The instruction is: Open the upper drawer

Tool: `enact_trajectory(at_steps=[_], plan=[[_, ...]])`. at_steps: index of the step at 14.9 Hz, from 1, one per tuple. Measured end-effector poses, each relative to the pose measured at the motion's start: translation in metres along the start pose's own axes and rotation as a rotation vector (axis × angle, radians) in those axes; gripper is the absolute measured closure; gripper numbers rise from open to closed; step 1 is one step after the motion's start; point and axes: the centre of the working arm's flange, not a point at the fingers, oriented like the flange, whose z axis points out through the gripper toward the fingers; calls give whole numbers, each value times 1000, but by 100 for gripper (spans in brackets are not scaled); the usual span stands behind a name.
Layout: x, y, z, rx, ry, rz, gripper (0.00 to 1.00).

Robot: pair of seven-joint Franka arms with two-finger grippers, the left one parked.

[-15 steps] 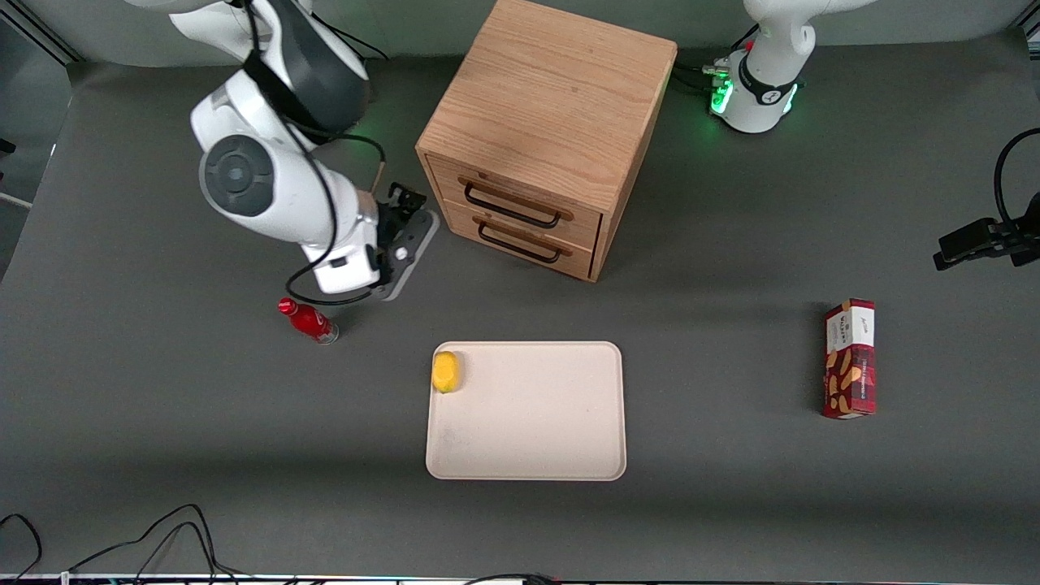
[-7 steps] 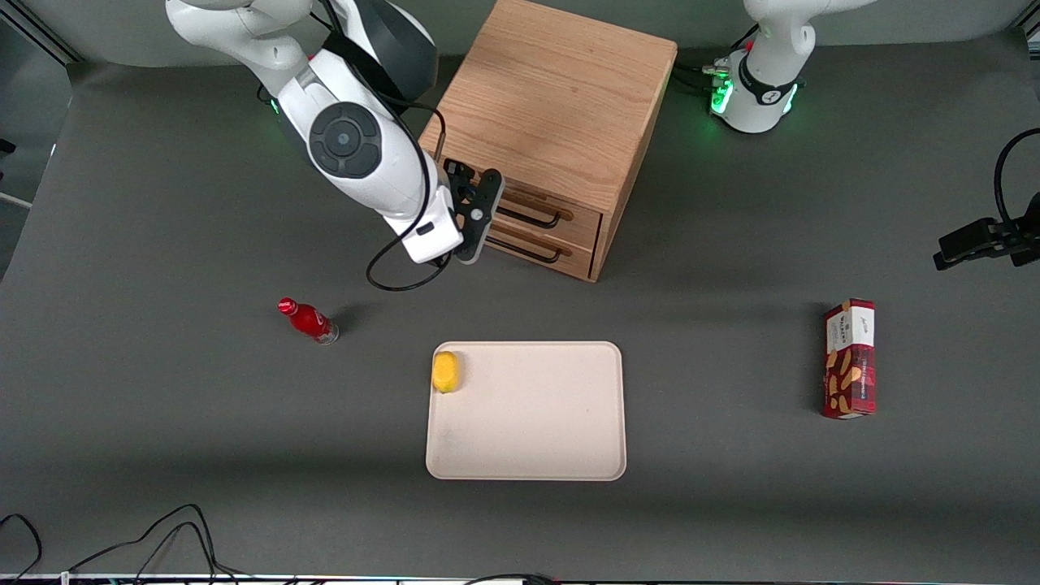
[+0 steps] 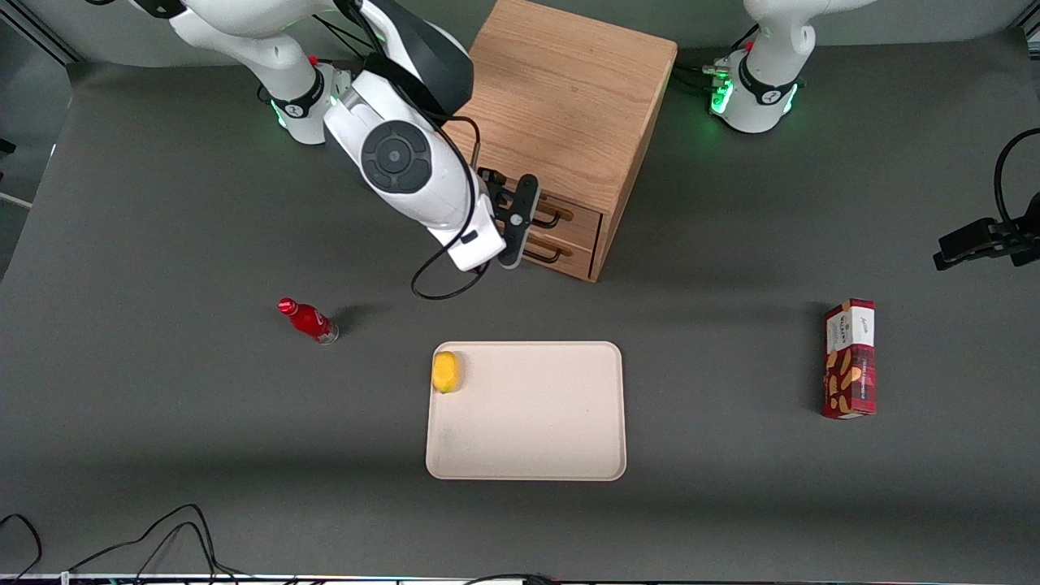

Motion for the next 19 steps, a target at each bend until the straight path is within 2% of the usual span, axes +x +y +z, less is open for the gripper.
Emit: enact_trajectory(at_steps=[19], plan=[[12,3,38,-3,-29,-21,0]])
